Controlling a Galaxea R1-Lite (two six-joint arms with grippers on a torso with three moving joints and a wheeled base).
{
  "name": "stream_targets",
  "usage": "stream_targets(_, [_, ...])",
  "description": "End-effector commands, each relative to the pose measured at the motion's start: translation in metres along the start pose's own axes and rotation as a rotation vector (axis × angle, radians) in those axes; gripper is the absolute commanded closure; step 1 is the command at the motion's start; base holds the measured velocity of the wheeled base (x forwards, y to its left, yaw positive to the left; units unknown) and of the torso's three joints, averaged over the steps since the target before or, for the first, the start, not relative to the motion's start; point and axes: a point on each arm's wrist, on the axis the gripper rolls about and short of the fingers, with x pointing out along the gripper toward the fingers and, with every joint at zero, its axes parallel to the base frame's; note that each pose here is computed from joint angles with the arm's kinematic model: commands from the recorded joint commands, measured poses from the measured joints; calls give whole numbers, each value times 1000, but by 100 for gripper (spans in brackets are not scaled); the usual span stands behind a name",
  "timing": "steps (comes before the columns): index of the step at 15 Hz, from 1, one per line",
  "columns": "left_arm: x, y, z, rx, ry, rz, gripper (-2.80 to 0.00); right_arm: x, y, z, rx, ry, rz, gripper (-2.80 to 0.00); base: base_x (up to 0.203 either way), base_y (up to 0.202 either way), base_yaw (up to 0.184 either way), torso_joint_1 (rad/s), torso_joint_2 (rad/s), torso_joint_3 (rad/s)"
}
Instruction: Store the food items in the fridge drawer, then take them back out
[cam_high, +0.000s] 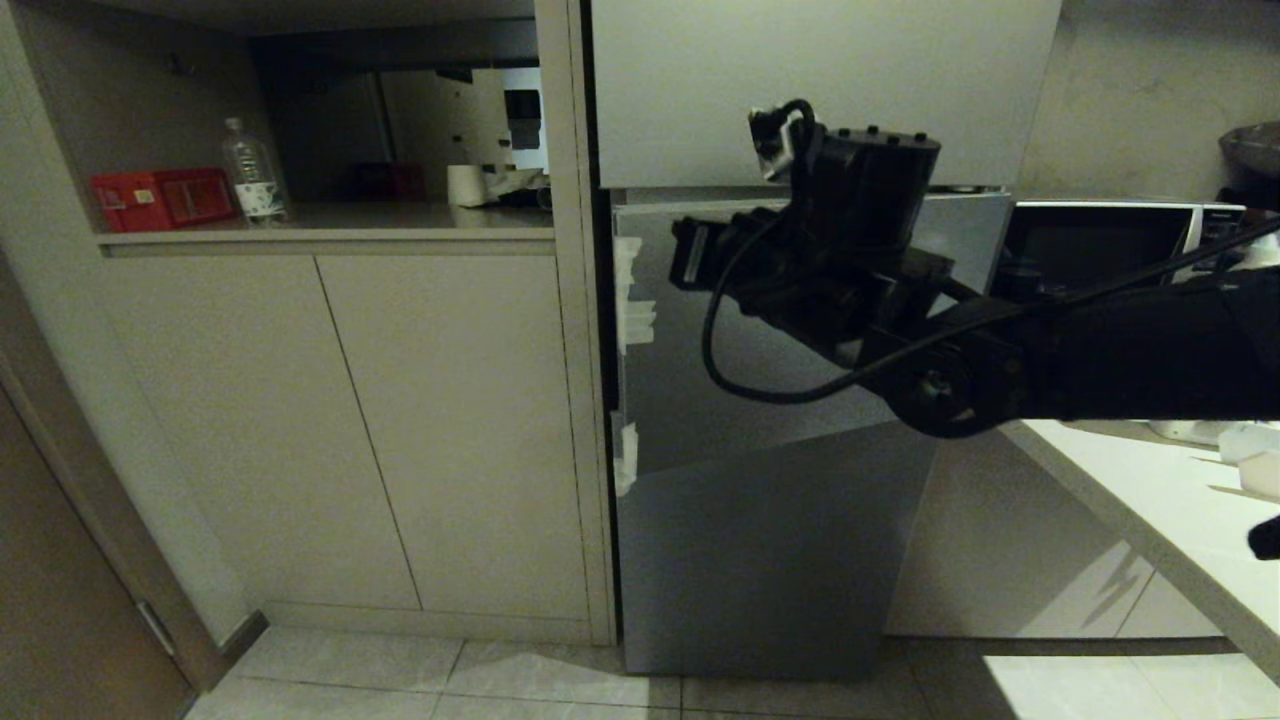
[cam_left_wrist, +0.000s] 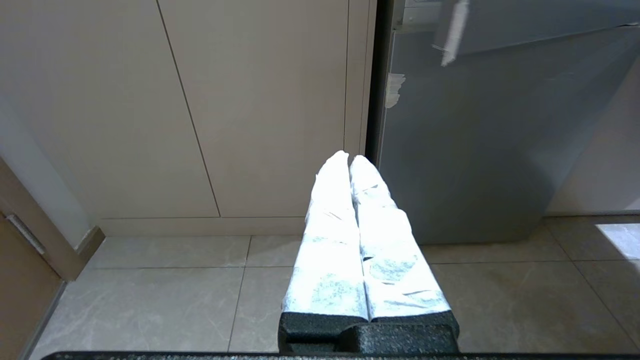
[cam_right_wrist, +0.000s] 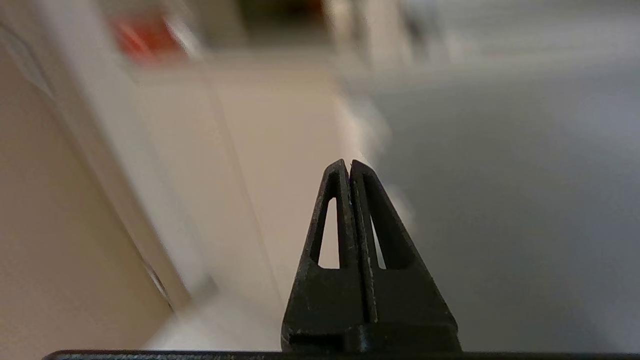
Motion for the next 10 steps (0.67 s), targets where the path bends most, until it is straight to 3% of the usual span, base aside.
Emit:
stream_targets(1, [0,0,0,0,-2,0,0,-34,-21,-4,-16,71,-74,0,0,0,0,0,0,0])
stream_targets(3, [0,0,0,0,-1,0,0,-24,-38,-22,-26,109,-129,0,0,0,0,0,0,0])
stream_targets(7, [0,0,0,0,-2,0,0,27,-66,-31,-26,38,-181,0,0,0,0,0,0,0])
stream_targets(10, [0,0,0,0,-1,0,0,25,-70,-34,-24,51,-181,0,0,0,0,0,0,0])
